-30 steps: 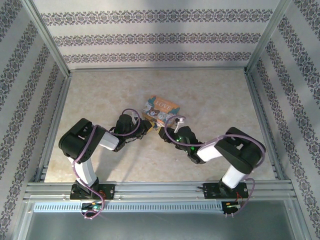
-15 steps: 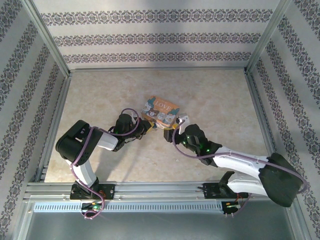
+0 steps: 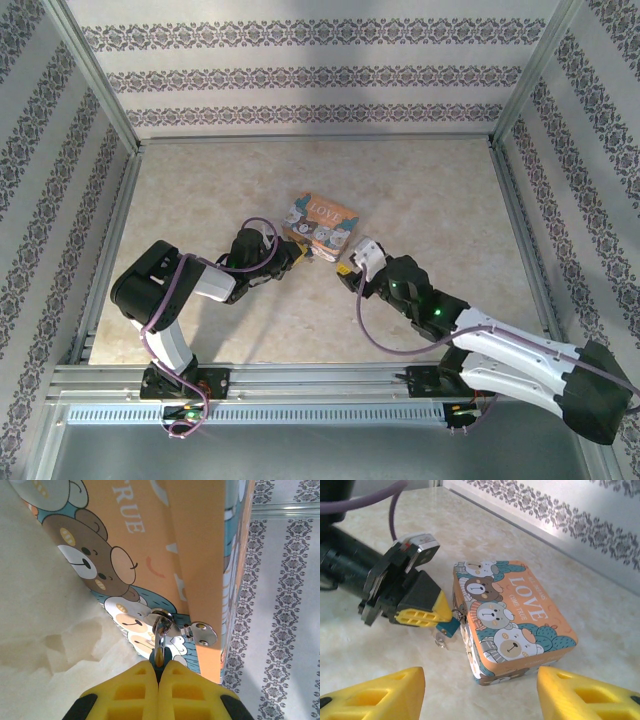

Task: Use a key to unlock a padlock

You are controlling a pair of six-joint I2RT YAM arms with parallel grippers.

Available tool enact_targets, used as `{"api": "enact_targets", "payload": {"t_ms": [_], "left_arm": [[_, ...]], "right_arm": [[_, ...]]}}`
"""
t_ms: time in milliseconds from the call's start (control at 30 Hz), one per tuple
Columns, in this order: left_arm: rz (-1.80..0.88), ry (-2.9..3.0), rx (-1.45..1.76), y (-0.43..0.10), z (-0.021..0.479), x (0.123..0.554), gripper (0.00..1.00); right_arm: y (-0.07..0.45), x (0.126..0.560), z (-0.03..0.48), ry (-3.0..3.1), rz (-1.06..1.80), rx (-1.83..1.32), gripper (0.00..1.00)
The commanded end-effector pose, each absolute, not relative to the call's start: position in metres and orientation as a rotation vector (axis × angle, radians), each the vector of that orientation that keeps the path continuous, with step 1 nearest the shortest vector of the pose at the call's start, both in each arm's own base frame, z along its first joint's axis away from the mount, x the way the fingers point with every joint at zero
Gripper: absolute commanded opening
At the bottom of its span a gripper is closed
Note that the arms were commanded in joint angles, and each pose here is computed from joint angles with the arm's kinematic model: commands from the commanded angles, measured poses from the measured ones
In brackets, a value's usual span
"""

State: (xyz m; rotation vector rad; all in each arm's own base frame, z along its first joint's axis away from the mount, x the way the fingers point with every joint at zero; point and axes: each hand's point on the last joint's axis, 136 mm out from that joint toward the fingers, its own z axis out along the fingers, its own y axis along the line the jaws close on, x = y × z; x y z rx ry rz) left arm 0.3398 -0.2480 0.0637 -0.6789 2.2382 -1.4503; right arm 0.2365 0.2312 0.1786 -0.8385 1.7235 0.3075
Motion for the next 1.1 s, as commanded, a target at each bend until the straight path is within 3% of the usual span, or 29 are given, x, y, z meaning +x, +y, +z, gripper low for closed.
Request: {"api": "enact_targets", "payload": {"t_ms": [0,300,467,1067], "left_arm": [[-1.482,2.203,-0.669,-0.253,0.078,0.337,0.05],[-1.509,2.230,-0.707,-0.259,0.080,0.329,0.05],[-1.510,2.229,-0.714,-0.260,0.083,0.326,0.05],[-1.517,2.220,-0.700,-0.266,0.092,0.320,0.04]], "right_arm": [[0.229,0.229,0.170,1.617,0.121,-1.057,0.61],[0.245,0.220,0.139,1.443,-0.138,-1.448,0.78],[0.254,0.227,0.123,1.434,-0.192,-1.534,0.80],[0.289,0.252,0.096,1.491,-0.047,-1.577,0.48]]}}
